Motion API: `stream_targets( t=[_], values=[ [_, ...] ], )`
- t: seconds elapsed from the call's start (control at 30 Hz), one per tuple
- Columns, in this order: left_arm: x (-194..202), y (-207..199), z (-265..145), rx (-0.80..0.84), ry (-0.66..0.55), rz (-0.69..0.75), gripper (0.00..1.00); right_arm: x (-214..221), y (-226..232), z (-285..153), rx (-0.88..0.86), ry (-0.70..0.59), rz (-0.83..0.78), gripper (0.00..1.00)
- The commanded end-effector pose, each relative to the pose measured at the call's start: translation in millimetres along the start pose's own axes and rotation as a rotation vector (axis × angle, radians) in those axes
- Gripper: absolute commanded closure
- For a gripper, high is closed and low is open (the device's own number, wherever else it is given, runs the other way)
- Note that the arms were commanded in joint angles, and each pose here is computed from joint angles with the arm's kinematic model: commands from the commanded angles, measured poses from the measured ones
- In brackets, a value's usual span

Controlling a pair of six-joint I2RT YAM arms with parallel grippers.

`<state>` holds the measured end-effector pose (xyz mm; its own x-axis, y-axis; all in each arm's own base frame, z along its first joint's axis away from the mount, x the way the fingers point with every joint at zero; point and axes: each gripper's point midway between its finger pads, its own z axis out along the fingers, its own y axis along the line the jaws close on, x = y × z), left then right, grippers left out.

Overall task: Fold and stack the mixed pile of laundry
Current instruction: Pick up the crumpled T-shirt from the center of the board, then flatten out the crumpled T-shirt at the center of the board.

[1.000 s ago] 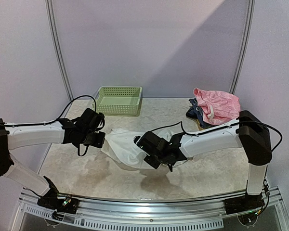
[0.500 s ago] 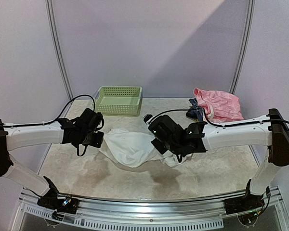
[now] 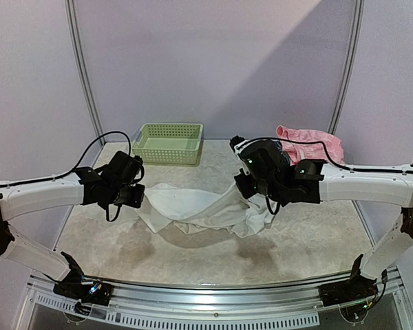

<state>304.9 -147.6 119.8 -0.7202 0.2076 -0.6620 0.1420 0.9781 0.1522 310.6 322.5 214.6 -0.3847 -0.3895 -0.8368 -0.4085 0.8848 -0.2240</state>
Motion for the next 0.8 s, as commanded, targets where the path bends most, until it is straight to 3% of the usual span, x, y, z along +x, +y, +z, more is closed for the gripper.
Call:
stream_targets(
  t=[0.0, 0.2, 0.5, 0.77],
  values=[
    [-29.1, 9.4, -22.0, -0.025, -0.07, -0.014, 1.0, -26.6, -10.6, -12.8, -0.022, -0.062, 0.071, 1.0],
    [-74.7, 17.0, -60.8, -0.013, -0.175, -0.03, 1.0, -71.2, -28.1, -37.1, -0.007, -0.168, 0.103, 1.0],
    [-139.9, 42.2, -140.1, -0.012, -0.362, -0.049, 1.0, -155.4, -56.8, -114.2, -0.072, -0.388, 0.067, 1.0],
    [-191.8, 67.7, -235.7, 0.04, -0.571, -0.032, 1.0, -214.2, -51.9, -185.4, -0.282, -0.525, -0.015, 1.0]
  ],
)
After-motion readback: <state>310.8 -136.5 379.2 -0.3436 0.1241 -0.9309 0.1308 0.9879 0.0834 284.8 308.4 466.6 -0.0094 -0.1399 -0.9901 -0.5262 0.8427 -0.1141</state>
